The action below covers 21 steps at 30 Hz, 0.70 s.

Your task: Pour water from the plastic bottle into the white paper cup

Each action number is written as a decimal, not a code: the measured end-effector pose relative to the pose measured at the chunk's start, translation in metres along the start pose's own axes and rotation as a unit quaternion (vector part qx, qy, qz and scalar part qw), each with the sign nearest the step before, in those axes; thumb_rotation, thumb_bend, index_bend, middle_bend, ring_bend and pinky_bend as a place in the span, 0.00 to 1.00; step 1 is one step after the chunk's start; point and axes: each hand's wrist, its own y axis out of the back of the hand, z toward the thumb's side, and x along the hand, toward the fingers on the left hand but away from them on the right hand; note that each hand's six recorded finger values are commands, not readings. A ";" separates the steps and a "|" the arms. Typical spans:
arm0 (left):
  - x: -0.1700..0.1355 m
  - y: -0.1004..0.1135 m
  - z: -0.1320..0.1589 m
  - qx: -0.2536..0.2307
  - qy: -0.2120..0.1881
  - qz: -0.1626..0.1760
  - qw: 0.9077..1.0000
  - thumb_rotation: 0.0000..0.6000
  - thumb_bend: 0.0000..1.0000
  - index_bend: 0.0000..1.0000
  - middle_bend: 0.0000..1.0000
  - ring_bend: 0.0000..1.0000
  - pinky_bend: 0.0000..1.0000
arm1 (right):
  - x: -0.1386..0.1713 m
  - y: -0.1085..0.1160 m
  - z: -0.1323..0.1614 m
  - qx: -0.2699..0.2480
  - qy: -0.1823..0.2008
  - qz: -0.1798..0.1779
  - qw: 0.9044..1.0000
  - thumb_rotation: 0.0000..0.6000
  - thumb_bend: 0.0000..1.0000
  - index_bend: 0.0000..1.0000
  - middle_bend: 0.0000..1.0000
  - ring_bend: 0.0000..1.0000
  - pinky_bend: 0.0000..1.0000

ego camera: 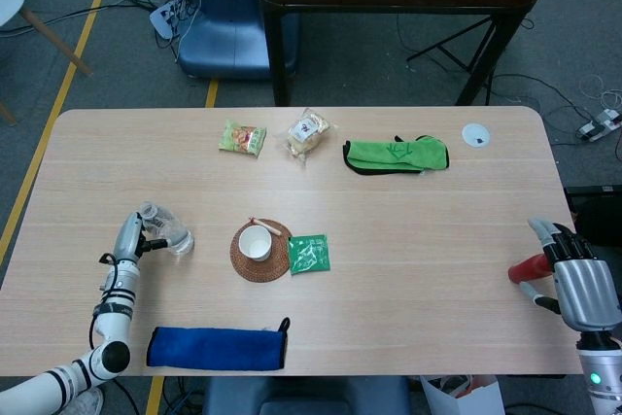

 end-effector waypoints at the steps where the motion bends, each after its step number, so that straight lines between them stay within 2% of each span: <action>1: -0.001 0.000 0.001 0.001 -0.003 0.001 1.000 1.00 0.01 0.55 0.47 0.50 0.47 | 0.000 0.000 0.000 0.000 0.000 0.000 1.000 1.00 0.04 0.12 0.17 0.13 0.24; 8: -0.007 -0.003 0.014 0.010 -0.031 0.007 0.999 1.00 0.01 0.59 0.55 0.55 0.52 | 0.000 0.001 0.000 -0.001 0.000 -0.001 1.000 1.00 0.04 0.13 0.18 0.13 0.24; 11: -0.012 -0.004 0.022 0.029 -0.047 0.011 0.998 1.00 0.01 0.60 0.55 0.56 0.53 | 0.001 0.001 0.000 -0.002 0.001 -0.001 1.000 1.00 0.04 0.13 0.18 0.13 0.24; 15: -0.018 -0.009 0.031 0.088 -0.064 0.004 0.994 1.00 0.01 0.60 0.56 0.56 0.53 | 0.002 0.002 0.001 -0.001 0.002 -0.001 1.000 1.00 0.04 0.13 0.19 0.13 0.24; 18: -0.024 -0.013 0.040 0.148 -0.080 0.002 0.986 1.00 0.01 0.61 0.57 0.56 0.53 | 0.003 0.002 0.002 -0.001 0.004 -0.002 1.000 1.00 0.04 0.13 0.19 0.13 0.24; 19: -0.027 -0.015 0.046 0.178 -0.089 0.001 0.980 1.00 0.02 0.61 0.57 0.56 0.53 | 0.003 0.003 0.002 -0.001 0.004 -0.002 1.000 1.00 0.04 0.13 0.19 0.13 0.24; 21: -0.030 -0.018 0.051 0.206 -0.098 0.001 0.974 1.00 0.02 0.61 0.58 0.57 0.54 | 0.004 0.003 0.002 -0.001 0.004 -0.003 1.000 1.00 0.04 0.13 0.19 0.13 0.24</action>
